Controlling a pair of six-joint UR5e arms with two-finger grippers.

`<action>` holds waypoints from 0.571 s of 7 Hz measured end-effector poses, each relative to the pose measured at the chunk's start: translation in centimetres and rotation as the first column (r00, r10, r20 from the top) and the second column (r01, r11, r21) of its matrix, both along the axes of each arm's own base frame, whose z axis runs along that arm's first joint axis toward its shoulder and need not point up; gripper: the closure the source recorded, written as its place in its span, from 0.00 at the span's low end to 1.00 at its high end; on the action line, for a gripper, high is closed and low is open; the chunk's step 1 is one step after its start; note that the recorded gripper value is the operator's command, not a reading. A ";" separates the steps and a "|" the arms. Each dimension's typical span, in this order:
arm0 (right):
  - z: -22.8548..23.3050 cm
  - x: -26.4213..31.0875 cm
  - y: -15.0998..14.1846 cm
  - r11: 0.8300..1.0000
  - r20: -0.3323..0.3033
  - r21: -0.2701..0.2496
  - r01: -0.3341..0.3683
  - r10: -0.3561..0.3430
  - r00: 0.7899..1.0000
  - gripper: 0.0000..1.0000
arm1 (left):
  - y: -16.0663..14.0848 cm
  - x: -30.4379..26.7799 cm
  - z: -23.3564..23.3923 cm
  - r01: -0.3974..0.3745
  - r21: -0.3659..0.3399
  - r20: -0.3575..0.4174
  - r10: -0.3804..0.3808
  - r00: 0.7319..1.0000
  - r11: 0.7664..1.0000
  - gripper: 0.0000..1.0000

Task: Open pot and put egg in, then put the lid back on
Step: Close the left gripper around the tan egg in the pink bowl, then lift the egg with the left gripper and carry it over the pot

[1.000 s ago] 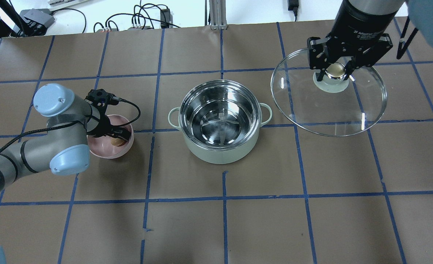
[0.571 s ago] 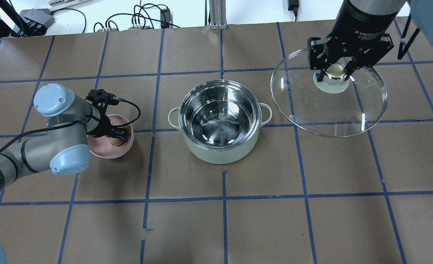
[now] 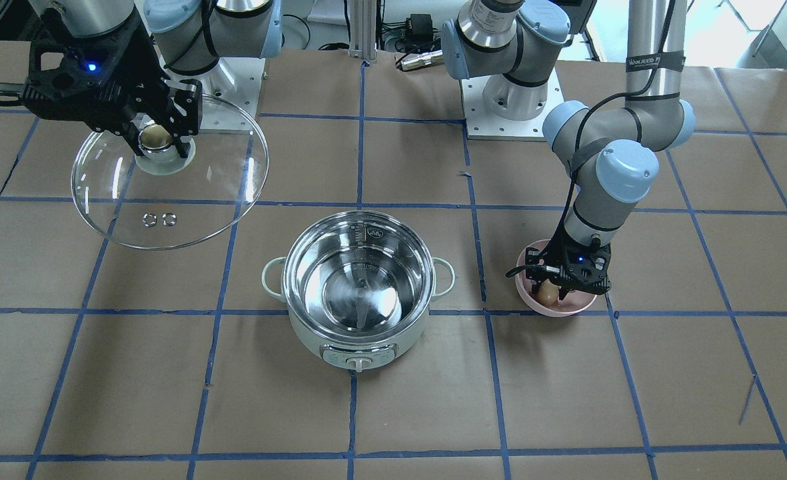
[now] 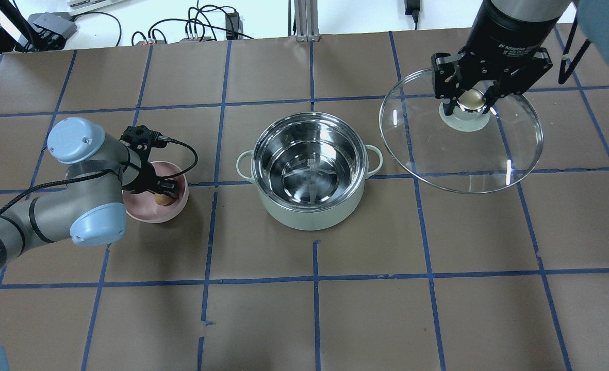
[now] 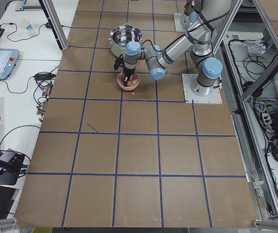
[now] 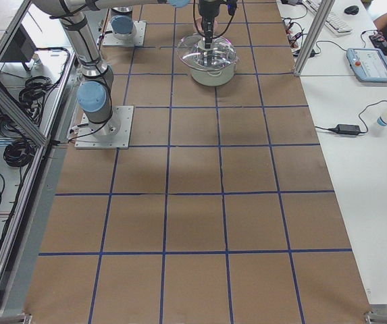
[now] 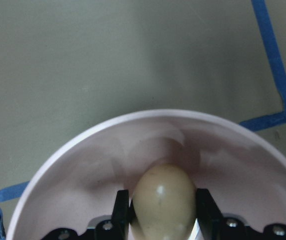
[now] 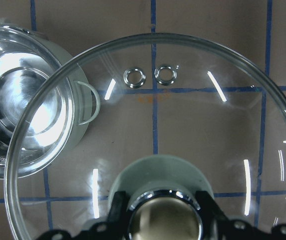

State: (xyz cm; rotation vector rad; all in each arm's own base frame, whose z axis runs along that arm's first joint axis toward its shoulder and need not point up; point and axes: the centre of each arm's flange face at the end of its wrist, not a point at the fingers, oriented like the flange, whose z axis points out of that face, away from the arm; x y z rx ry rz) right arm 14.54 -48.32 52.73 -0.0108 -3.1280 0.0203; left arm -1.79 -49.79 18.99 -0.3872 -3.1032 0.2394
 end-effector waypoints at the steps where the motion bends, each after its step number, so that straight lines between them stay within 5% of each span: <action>1: 0.0 0.1 0.0 1.000 0.001 0.000 -0.001 0.001 1.000 1.00 | -0.1 0.0 0.2 -0.012 -0.005 0.001 0.012 1.000 1.000 0.87; 4: 0.0 0.3 0.1 1.000 0.002 0.001 -0.010 0.010 1.000 1.00 | -0.3 0.1 1.3 -0.025 -0.015 0.007 0.025 1.000 1.000 0.87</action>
